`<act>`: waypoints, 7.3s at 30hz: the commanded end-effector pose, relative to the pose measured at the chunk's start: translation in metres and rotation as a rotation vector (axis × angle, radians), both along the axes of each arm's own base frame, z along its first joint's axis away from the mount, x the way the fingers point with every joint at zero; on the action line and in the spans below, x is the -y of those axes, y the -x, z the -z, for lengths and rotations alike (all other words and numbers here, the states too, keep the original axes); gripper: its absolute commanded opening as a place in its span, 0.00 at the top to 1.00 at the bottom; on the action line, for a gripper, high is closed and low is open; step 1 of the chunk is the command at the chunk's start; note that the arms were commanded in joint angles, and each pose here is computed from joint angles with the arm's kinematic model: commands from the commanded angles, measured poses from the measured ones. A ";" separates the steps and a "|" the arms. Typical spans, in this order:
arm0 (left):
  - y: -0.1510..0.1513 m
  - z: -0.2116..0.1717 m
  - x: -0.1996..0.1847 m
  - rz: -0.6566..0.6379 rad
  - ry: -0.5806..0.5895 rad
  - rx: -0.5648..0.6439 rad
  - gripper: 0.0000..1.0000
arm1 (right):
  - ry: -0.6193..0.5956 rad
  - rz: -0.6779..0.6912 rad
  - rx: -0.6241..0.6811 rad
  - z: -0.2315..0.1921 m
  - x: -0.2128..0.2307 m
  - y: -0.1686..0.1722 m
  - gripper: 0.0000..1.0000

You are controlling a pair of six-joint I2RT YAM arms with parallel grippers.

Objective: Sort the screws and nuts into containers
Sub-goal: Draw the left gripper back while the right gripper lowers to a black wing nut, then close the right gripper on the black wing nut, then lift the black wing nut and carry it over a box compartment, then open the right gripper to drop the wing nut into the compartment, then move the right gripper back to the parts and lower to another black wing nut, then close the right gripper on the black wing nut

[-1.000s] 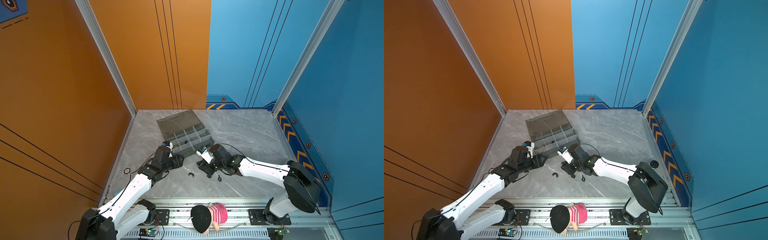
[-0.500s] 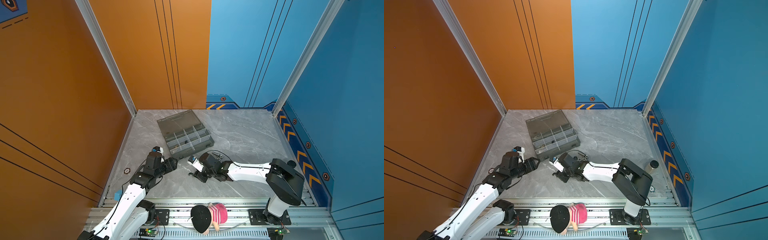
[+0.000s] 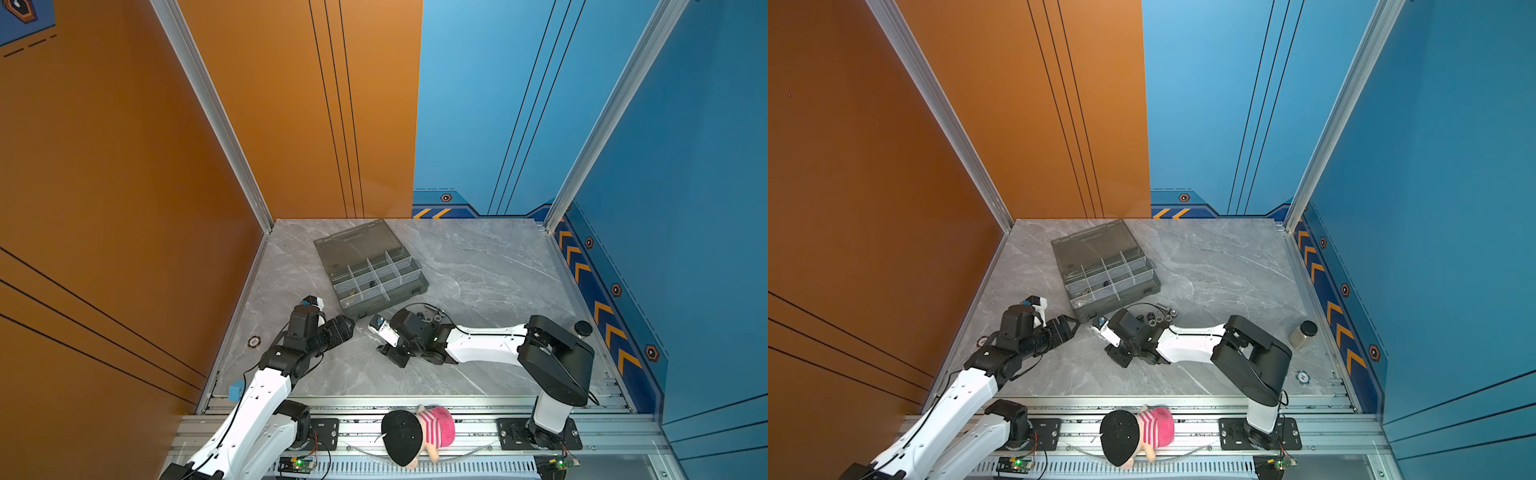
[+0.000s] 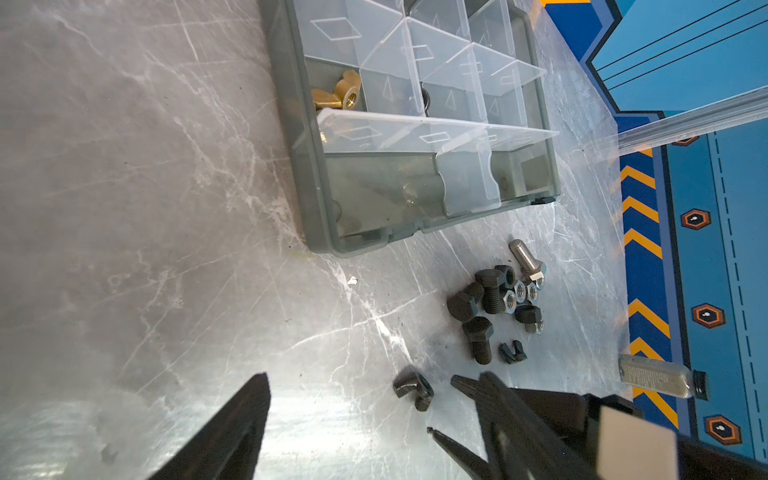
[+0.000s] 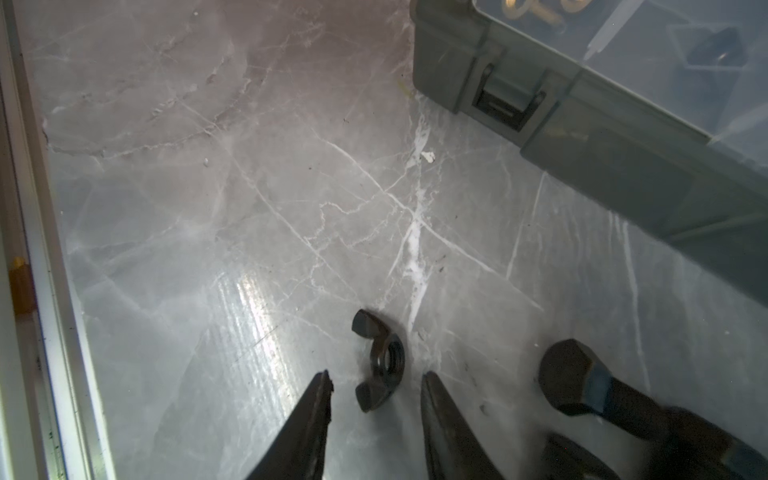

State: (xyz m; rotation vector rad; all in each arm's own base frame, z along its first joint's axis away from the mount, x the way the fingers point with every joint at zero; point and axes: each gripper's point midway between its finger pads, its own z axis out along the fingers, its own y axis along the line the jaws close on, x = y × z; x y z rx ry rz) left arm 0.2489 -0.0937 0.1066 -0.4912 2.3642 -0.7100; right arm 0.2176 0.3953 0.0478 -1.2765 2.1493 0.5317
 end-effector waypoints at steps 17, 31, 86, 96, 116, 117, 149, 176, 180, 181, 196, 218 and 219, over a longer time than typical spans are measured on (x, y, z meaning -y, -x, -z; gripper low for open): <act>0.004 0.009 -0.002 -0.009 0.028 -0.010 0.18 | -0.006 0.003 0.029 0.011 -0.014 -0.011 0.62; 0.005 0.009 -0.003 -0.014 0.031 -0.009 0.18 | 0.009 0.015 0.018 0.021 -0.011 -0.012 0.76; 0.007 0.017 0.007 0.026 0.111 -0.019 0.09 | -0.454 0.309 -0.006 -0.076 -0.057 -0.225 1.00; 0.007 0.015 0.008 0.042 0.111 -0.012 0.01 | -0.429 0.324 -0.026 -0.062 -0.052 -0.224 0.92; 0.010 0.013 0.008 0.039 0.116 -0.008 0.02 | -0.421 0.315 -0.009 -0.078 -0.042 -0.222 0.71; 0.010 0.013 0.008 0.039 0.115 -0.008 0.02 | -0.425 0.310 -0.003 -0.084 -0.040 -0.219 0.71; -0.007 0.002 0.027 0.089 0.103 0.020 0.02 | -0.015 0.543 -0.226 -0.072 0.167 -0.047 0.56; -0.016 0.006 0.040 0.119 0.096 0.005 0.02 | -0.006 0.726 -0.333 -0.012 0.176 0.006 0.57; -0.015 0.007 0.042 0.125 0.097 0.005 0.02 | 0.017 0.720 -0.324 -0.005 0.169 0.004 0.58; -0.015 0.007 0.042 0.126 0.098 0.004 0.02 | 0.020 0.716 -0.322 -0.003 0.167 0.003 0.58; -0.013 0.008 0.041 0.125 0.092 0.002 0.02 | 0.032 0.706 -0.310 0.004 0.156 -0.004 0.63; -0.013 0.009 0.041 0.126 0.086 -0.003 0.02 | 0.039 0.697 -0.315 0.010 0.152 -0.005 0.76; -0.012 0.009 0.041 0.127 0.086 -0.002 0.02 | 0.038 0.696 -0.316 0.010 0.152 -0.005 0.77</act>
